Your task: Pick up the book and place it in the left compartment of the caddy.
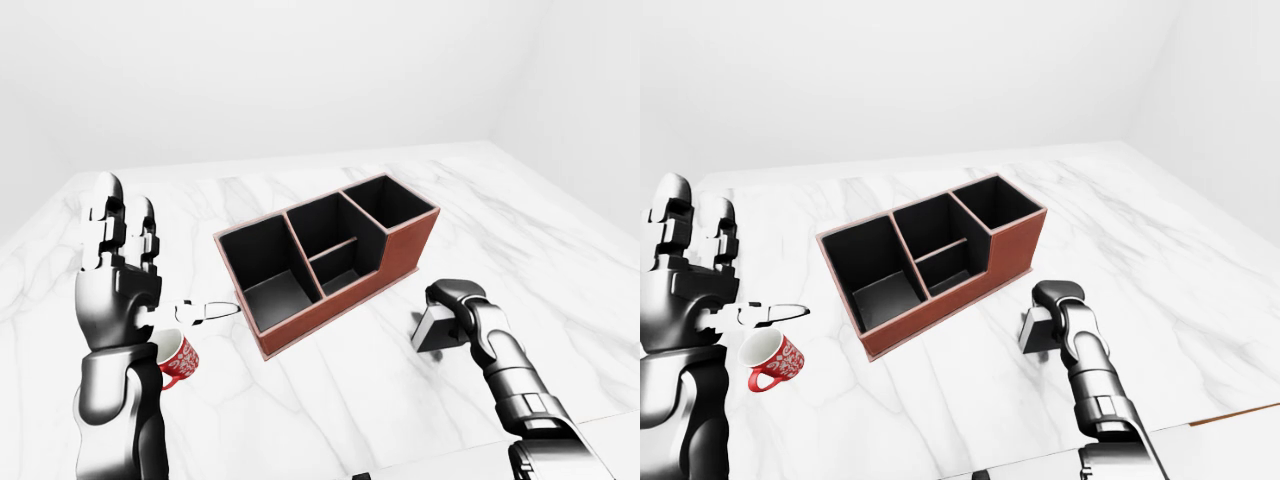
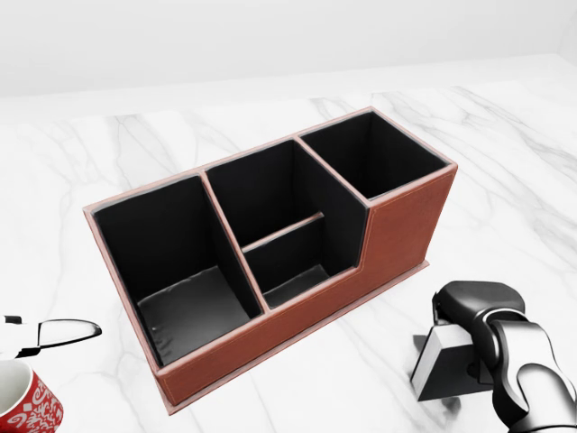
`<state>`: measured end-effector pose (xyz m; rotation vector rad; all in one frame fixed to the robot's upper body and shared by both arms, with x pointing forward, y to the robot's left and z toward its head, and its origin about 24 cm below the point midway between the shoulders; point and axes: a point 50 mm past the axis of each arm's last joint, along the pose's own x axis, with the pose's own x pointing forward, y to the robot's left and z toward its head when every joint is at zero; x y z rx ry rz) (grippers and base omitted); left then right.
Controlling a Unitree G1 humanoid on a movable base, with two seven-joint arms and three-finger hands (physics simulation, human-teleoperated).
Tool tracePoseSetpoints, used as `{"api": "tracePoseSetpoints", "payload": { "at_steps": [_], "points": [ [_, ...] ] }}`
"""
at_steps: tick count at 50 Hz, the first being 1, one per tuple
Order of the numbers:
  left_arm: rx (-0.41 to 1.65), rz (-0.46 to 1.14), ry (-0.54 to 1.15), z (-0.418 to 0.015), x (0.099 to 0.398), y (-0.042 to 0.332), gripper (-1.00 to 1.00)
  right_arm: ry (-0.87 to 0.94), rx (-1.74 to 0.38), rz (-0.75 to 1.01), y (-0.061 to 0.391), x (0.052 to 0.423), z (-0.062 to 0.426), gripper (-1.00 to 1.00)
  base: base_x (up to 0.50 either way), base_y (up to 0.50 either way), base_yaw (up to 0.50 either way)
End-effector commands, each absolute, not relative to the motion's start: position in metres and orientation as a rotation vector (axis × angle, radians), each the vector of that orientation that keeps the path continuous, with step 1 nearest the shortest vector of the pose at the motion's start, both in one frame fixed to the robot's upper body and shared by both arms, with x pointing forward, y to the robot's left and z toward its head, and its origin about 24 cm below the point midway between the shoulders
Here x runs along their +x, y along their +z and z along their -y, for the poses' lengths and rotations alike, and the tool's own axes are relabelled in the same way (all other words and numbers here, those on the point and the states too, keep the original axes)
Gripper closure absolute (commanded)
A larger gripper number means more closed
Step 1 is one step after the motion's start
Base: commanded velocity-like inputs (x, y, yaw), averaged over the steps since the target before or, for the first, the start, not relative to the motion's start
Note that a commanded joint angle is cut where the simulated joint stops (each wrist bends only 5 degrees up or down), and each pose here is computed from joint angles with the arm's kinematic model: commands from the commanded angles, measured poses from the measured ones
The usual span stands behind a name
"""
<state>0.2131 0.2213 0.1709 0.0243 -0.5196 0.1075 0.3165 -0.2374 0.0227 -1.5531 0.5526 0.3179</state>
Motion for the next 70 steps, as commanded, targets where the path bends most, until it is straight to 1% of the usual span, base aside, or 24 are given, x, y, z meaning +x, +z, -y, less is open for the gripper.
{"api": "tracePoseSetpoints", "payload": {
  "at_steps": [1, 12, 24, 30, 35, 36, 39, 42, 50, 57, 70],
  "points": [
    [0.023, 0.515, 0.107, -0.222, 0.214, 0.170, -1.00, 0.370, -1.562, -0.581, 0.024, 0.309, 0.234, 1.00, 0.00, 0.00, 0.00],
    [0.019, 0.510, 0.112, -0.224, 0.214, 0.169, -1.00, 0.396, -1.599, -0.506, 0.066, 0.307, 0.217, 1.00, 0.00, 0.00, 0.00],
    [0.015, 0.505, 0.116, -0.226, 0.214, 0.168, -1.00, 0.289, -1.670, -0.250, 0.116, 0.308, 0.191, 1.00, 0.00, 0.00, 0.00],
    [0.014, 0.507, 0.118, -0.228, 0.213, 0.168, -1.00, 0.262, -1.683, -0.097, 0.142, 0.311, 0.165, 1.00, 0.00, 0.00, 0.00],
    [0.014, 0.503, 0.116, -0.229, 0.213, 0.167, -1.00, 0.256, -1.662, 0.060, 0.166, 0.312, 0.131, 1.00, 0.00, 0.00, 0.00],
    [0.014, 0.503, 0.116, -0.229, 0.213, 0.167, -1.00, 0.256, -1.662, 0.062, 0.166, 0.312, 0.131, 1.00, 0.00, 0.00, 0.00],
    [0.009, 0.496, 0.120, -0.232, 0.214, 0.166, -1.00, 0.280, -1.649, 0.151, 0.177, 0.313, 0.105, 1.00, 0.00, 0.00, 0.00],
    [0.005, 0.495, 0.123, -0.234, 0.214, 0.166, -1.00, 0.292, -1.639, 0.201, 0.184, 0.314, 0.090, 1.00, 0.00, 0.00, 0.00],
    [-0.004, 0.490, 0.131, -0.238, 0.214, 0.164, -1.00, 0.344, -1.625, 0.281, 0.193, 0.315, 0.059, 1.00, 0.00, 0.00, 0.00],
    [-0.012, 0.492, 0.137, -0.242, 0.213, 0.165, -1.00, 0.394, -1.561, 0.368, 0.210, 0.315, 0.024, 1.00, 0.00, 0.00, 0.00],
    [-0.025, 0.484, 0.144, -0.248, 0.213, 0.163, -1.00, 0.578, -1.499, 0.371, 0.208, 0.323, -0.026, 1.00, 0.00, 0.00, 0.00]
  ]
}}
